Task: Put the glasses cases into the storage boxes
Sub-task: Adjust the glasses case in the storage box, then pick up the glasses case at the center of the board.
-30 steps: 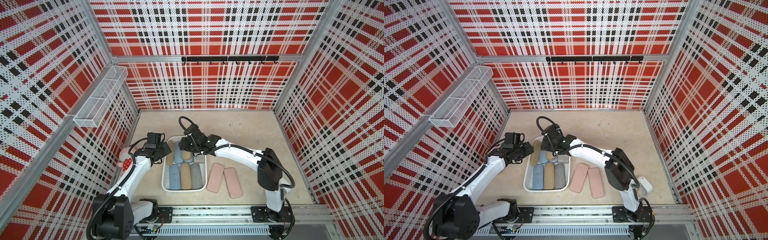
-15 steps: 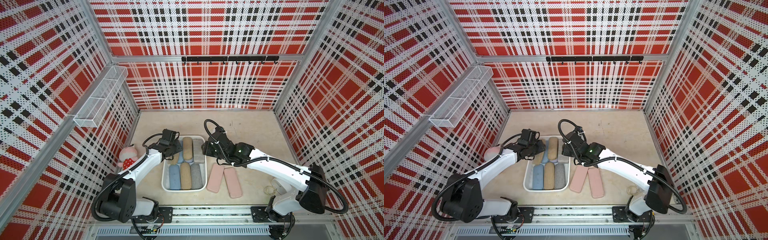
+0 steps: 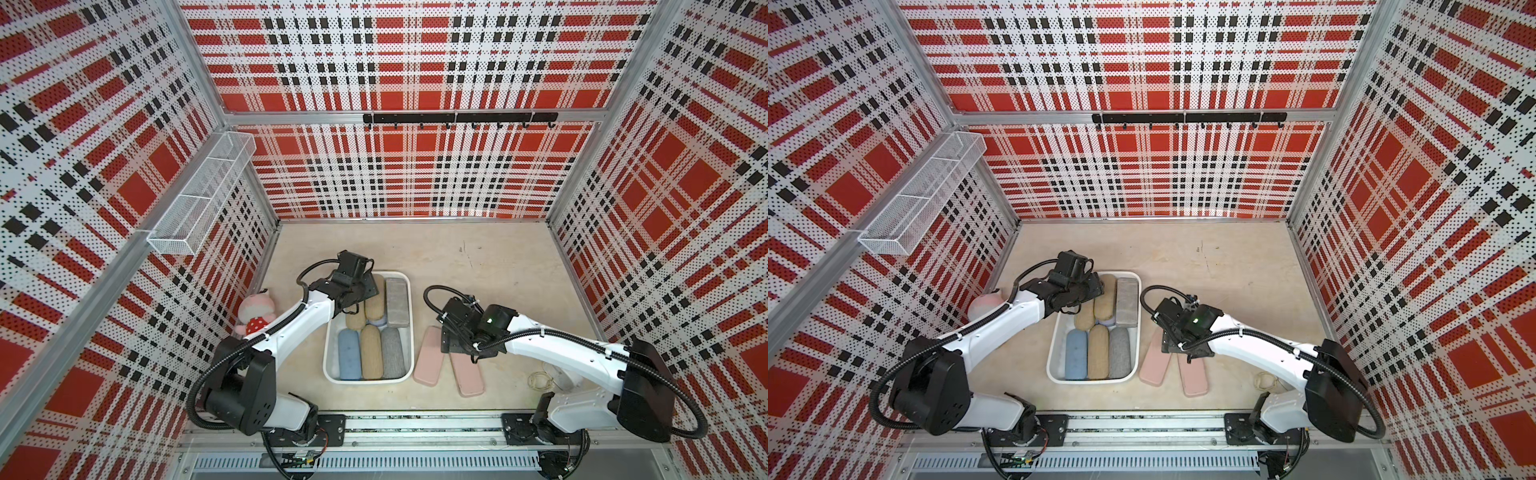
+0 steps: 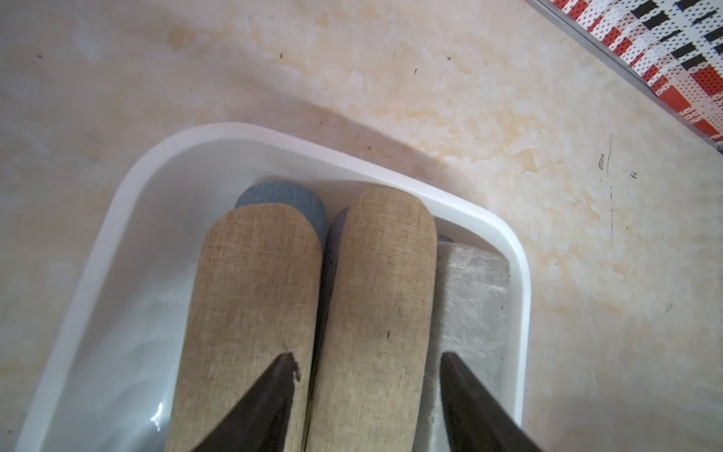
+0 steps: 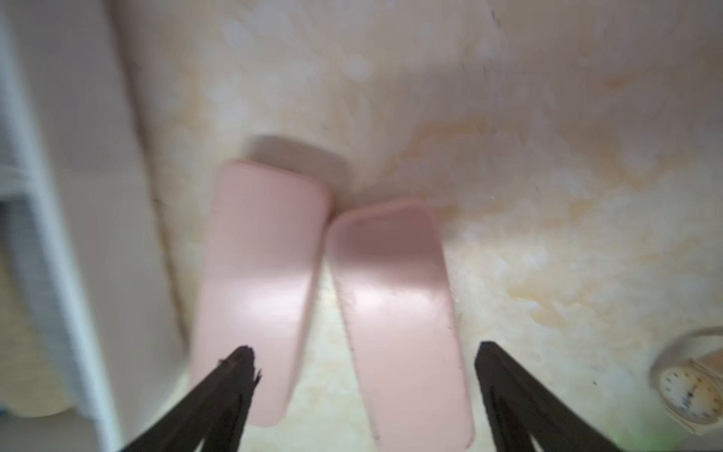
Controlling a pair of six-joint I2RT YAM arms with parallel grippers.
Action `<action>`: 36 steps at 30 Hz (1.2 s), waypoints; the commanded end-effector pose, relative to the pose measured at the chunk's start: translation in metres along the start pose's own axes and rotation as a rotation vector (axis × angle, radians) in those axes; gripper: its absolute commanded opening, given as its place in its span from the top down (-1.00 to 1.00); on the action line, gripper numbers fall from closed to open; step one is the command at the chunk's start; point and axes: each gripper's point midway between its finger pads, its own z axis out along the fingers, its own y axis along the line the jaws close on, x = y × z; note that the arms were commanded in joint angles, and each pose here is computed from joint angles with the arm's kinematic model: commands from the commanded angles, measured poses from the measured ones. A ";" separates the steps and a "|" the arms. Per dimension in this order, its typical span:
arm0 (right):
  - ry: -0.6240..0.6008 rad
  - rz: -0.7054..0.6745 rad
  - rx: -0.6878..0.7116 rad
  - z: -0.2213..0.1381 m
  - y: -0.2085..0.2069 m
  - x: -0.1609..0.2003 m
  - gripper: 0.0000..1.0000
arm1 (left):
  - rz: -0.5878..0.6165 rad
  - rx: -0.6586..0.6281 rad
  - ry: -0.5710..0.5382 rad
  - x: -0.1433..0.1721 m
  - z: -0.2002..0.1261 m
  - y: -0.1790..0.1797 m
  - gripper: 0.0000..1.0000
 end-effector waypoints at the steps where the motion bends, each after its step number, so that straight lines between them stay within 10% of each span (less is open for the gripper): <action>1: 0.061 0.000 0.004 0.007 -0.009 0.017 -0.94 | 0.023 0.018 -0.061 -0.015 -0.029 -0.015 -0.35; 25: 0.123 -0.069 0.103 0.064 -0.010 0.032 -0.57 | -0.002 0.008 -0.100 0.004 -0.078 0.040 -0.49; 30: 0.096 -0.039 0.117 0.050 -0.021 0.031 -0.16 | -0.012 0.013 -0.113 0.003 -0.083 0.045 -0.51; 36: 0.027 0.002 0.114 0.000 -0.027 0.014 -0.17 | -0.009 0.017 -0.117 0.000 -0.084 0.045 -0.51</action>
